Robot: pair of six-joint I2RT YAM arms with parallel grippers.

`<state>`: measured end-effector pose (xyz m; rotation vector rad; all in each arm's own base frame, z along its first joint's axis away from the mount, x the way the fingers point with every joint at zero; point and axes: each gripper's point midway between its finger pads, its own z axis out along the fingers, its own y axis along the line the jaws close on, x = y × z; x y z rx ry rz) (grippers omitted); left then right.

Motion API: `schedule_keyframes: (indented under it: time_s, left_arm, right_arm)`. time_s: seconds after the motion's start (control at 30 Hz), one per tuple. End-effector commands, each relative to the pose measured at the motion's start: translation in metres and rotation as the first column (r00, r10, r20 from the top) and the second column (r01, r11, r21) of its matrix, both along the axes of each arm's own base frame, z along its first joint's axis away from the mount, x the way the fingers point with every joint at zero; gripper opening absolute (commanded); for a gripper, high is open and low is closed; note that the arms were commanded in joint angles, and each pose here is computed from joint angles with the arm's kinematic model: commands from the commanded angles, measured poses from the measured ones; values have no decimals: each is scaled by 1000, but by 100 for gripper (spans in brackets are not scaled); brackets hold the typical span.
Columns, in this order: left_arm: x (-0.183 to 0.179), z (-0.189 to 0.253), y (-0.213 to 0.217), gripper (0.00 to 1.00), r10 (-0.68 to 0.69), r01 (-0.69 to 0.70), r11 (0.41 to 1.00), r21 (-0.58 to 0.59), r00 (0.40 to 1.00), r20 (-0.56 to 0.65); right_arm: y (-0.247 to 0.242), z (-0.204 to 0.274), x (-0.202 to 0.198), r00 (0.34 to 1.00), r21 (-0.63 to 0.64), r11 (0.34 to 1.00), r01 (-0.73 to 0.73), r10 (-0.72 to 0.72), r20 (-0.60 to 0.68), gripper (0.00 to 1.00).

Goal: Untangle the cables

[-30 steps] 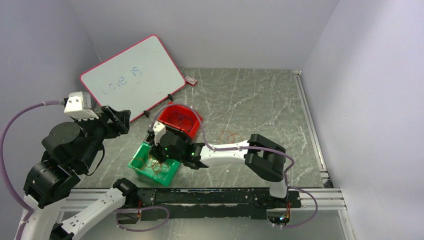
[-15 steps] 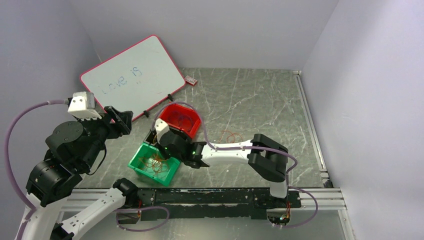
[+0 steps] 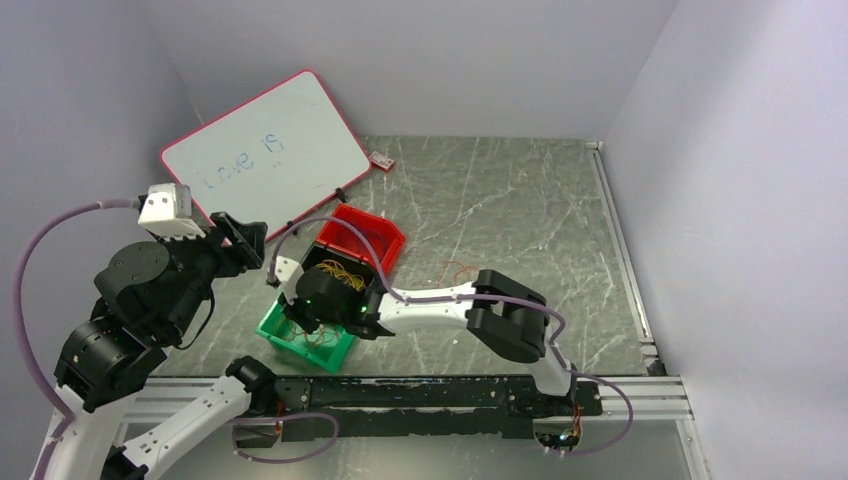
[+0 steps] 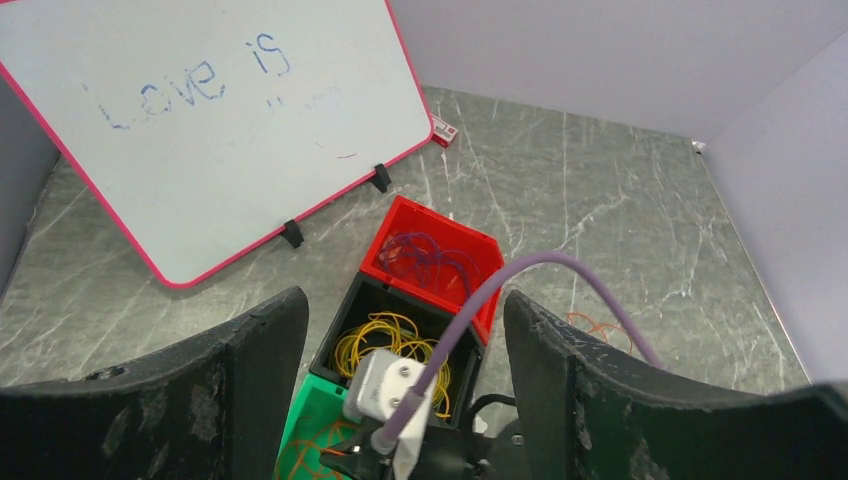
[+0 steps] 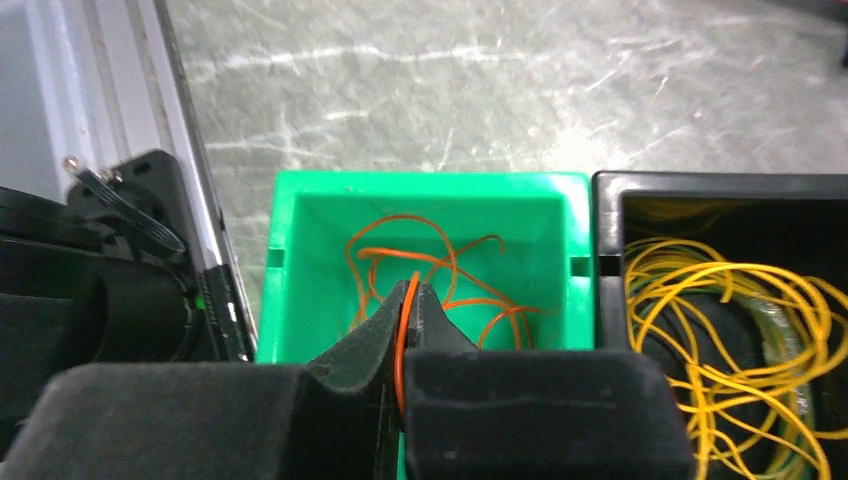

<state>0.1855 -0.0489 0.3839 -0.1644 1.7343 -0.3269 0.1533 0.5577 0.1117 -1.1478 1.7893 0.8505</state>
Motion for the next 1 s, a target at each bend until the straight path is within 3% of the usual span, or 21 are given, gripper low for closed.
schedule_keyframes:
  time_s: [0.0, 0.27, 0.53, 0.8, 0.97]
  left_arm:
    - [0, 1, -5, 76, -25, 25, 1000, -12, 1000, 9]
    - [-1, -1, -6, 76, -29, 29, 999, -14, 1000, 2]
    - [-2, -1, -5, 76, -27, 27, 1000, -16, 1000, 4]
    - [-4, 2, -3, 76, -22, 23, 999, -24, 1000, 16]
    - [-2, -1, -5, 76, -28, 29, 999, -21, 1000, 7]
  right_arm:
    - [6, -30, -5, 999, -62, 997, -52, 51, -16, 0]
    - [3, -54, -7, 998, -103, 993, -49, 45, -35, 1]
    - [0, -34, -3, 999, -86, 996, -32, 31, -14, 30]
    - [-6, 15, -4, 1000, -16, 1000, -24, 24, -1, 43]
    - [-15, 34, -5, 1000, 1, 1000, -4, 4, 5, 57]
